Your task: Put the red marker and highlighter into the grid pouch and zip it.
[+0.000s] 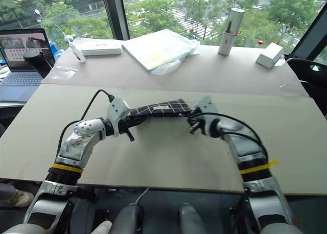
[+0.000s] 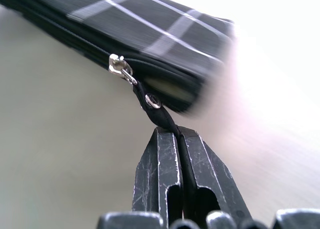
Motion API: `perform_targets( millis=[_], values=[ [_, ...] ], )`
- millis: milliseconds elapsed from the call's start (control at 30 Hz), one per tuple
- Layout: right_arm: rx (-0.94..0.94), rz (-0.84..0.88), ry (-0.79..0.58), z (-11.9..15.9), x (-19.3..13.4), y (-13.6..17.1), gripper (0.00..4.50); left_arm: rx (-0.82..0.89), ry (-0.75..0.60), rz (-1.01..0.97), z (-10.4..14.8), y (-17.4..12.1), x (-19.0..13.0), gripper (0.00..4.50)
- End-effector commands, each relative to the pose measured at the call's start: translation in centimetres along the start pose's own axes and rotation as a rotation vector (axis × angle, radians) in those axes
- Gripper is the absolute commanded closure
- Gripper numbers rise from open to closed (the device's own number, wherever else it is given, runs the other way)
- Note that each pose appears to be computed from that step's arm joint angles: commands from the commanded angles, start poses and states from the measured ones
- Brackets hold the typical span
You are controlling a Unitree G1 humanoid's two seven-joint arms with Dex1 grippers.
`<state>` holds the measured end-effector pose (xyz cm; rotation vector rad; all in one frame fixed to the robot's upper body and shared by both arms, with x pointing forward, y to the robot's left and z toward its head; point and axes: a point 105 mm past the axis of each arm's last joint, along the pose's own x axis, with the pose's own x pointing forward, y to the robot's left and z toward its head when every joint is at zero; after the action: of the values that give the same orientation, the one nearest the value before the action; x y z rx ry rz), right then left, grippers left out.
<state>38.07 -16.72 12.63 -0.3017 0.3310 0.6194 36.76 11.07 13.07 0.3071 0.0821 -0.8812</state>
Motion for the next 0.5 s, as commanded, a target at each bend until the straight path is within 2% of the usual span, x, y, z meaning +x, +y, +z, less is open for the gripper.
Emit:
perform_targets(
  millis=[33,167,267,300,500],
  values=[
    [0.008,-0.109,-0.024,0.4,-2.1,-3.4,4.46,0.035,-0.048,0.015,1.5,0.2,-0.3,4.5],
    [0.036,-0.1,-0.048,0.4,-2.3,-3.4,4.46,0.033,-0.05,0.013,1.5,0.2,-0.1,4.5],
    [0.091,0.043,-0.063,0.2,-1.7,-0.4,3.73,0.038,-0.058,0.009,1.7,0.3,0.1,4.5],
    [0.113,0.086,-0.073,0.3,-1.6,0.4,3.34,0.039,-0.065,0.006,1.9,0.3,0.2,4.5],
    [0.226,0.191,-0.068,-0.3,-2.9,1.4,1.37,0.056,-0.091,-0.046,2.1,-0.6,1.2,4.5]
  ],
)
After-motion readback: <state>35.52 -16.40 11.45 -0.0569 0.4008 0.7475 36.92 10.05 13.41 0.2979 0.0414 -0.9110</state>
